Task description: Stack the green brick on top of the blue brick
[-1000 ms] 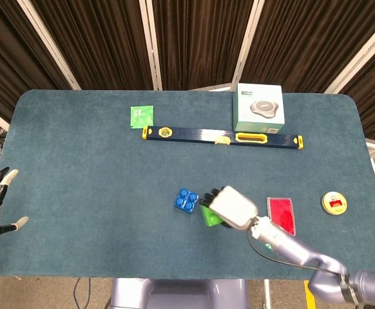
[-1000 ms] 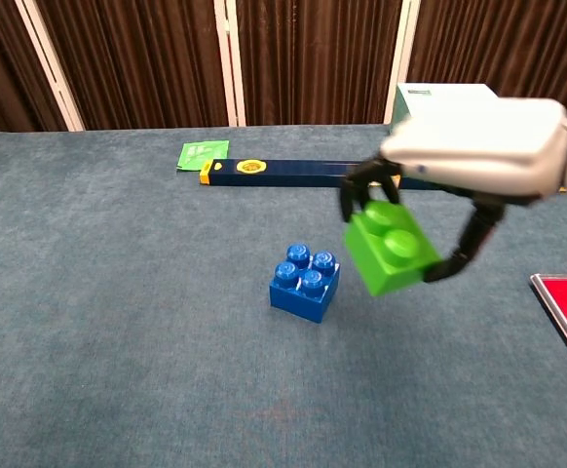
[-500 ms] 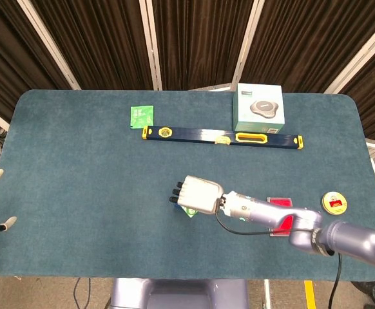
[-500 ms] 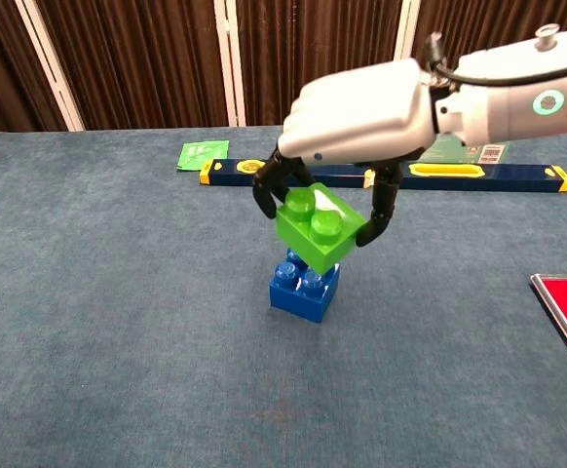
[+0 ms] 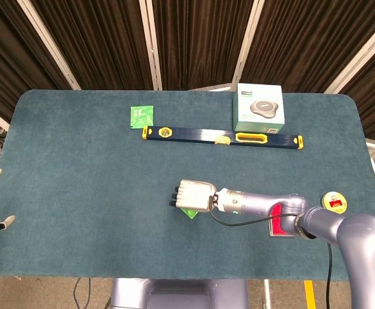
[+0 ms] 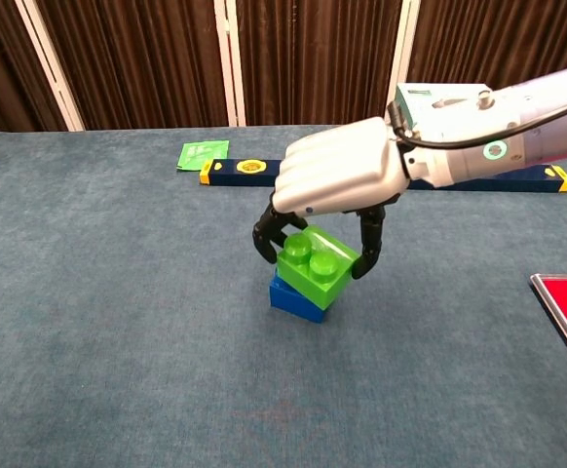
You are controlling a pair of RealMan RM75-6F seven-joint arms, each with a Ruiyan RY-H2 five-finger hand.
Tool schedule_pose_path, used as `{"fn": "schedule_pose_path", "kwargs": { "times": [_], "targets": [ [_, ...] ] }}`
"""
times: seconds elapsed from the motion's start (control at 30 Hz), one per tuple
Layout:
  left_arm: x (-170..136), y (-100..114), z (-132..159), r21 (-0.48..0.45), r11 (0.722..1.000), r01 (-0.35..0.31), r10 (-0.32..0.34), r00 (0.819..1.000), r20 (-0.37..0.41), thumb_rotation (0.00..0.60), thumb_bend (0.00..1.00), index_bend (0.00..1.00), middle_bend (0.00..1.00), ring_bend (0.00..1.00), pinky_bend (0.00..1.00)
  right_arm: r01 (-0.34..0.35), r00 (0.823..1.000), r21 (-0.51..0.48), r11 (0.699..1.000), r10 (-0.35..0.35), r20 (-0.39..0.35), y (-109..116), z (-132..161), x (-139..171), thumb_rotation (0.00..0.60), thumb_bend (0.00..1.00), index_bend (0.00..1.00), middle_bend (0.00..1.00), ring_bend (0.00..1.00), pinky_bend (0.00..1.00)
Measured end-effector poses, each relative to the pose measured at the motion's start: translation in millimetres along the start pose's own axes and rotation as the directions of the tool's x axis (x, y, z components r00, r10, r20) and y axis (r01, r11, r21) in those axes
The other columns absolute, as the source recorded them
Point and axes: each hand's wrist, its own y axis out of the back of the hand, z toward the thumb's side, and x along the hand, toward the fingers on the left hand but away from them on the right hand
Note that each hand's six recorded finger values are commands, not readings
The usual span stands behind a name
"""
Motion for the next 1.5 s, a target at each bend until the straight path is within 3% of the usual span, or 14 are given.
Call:
{"fn": "schedule_pose_path", "kwargs": {
  "times": [0.67, 1.5],
  "targets": [
    [8, -7, -9, -0.007, 1.000, 0.019, -0.020, 0.999, -0.031, 0.600, 0.00, 0.00, 0.00, 0.00, 0.00, 0.019, 0.999, 0.026, 0.999, -0.018, -0.036, 9, -11, -18, 0.600, 0.71, 0.41, 0.56, 0.44, 0.66],
    [12, -10, -10, -0.001, 1.000, 0.032, -0.032, 0.998, -0.047, 0.600, 0.00, 0.00, 0.00, 0.00, 0.00, -0.023, 0.996, 0.056, 0.998, 0.028, -0.085, -7, -15, -23, 0.600, 0.74, 0.41, 0.56, 0.44, 0.65]
  ]
}}
